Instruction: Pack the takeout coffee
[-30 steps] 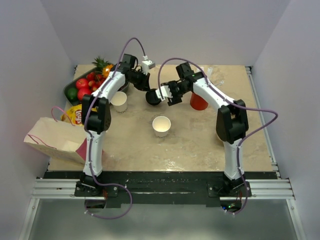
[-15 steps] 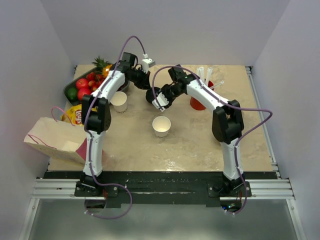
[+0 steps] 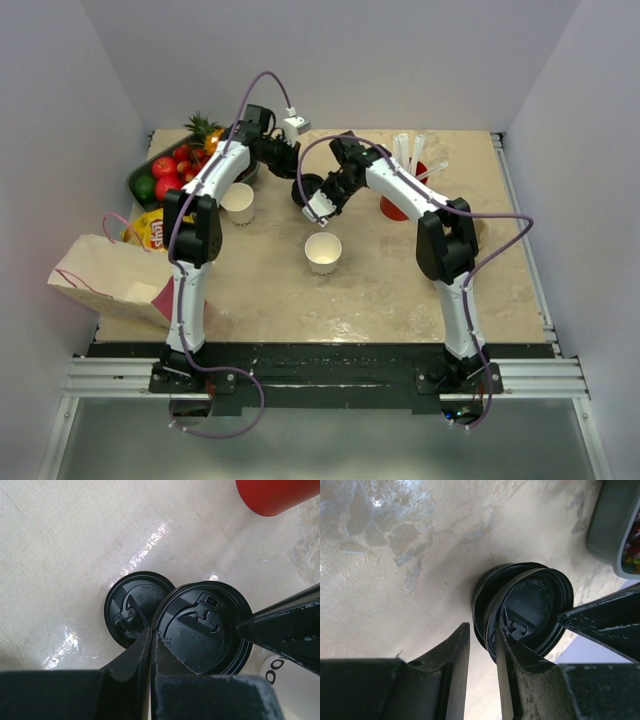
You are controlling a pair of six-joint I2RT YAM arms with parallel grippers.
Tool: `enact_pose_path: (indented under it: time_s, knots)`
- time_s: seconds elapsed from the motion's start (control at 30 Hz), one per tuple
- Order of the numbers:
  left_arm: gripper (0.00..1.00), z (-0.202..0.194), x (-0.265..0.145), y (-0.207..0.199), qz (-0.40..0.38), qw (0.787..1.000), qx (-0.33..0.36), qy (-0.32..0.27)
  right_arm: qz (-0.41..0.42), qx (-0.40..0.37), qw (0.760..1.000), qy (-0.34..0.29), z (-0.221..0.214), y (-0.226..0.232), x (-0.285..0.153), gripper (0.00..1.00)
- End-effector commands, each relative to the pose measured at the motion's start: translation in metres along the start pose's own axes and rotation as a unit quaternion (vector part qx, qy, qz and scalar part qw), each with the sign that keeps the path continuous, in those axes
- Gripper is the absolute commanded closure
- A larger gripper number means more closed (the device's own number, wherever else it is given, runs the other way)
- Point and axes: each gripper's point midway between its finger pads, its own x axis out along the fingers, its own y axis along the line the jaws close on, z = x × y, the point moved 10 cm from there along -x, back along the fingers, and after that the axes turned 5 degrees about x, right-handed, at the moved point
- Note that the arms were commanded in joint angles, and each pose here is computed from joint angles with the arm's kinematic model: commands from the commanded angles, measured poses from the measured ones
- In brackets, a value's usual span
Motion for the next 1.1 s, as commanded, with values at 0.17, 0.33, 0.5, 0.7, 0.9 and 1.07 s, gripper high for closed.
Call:
enact_pose_path:
  time_s: [0.17, 0.33, 0.5, 0.7, 0.9, 1.07]
  knots:
    - [1.0, 0.018, -0.014, 0.001, 0.002, 0.999, 0.015, -0.03, -0.005, 0.014, 1.0, 0.013, 0.001, -0.009, -0.005, 0.73]
    - [1.0, 0.019, -0.014, 0.001, 0.004, 0.999, 0.016, -0.031, -0.022, 0.02, 0.999, 0.016, 0.002, -0.013, -0.005, 0.84]
    - [1.0, 0.02, -0.013, 0.003, 0.007, 0.999, 0.017, -0.033, -0.024, 0.026, 0.999, 0.021, 0.001, -0.015, 0.001, 0.96]
    - [0.97, 0.022, -0.011, 0.01, 0.039, 0.999, 0.014, -0.034, -0.039, 0.038, 0.998, 0.024, -0.002, -0.02, 0.003, 1.0]
    - [0.61, 0.03, -0.011, 0.025, 0.107, 0.993, 0.002, -0.045, -0.068, 0.052, 0.996, 0.032, -0.011, -0.025, 0.015, 1.0]
    - [0.53, 0.046, -0.029, 0.024, 0.134, 0.989, 0.007, -0.069, -0.086, 0.073, 0.993, 0.029, -0.014, -0.031, 0.016, 1.0]
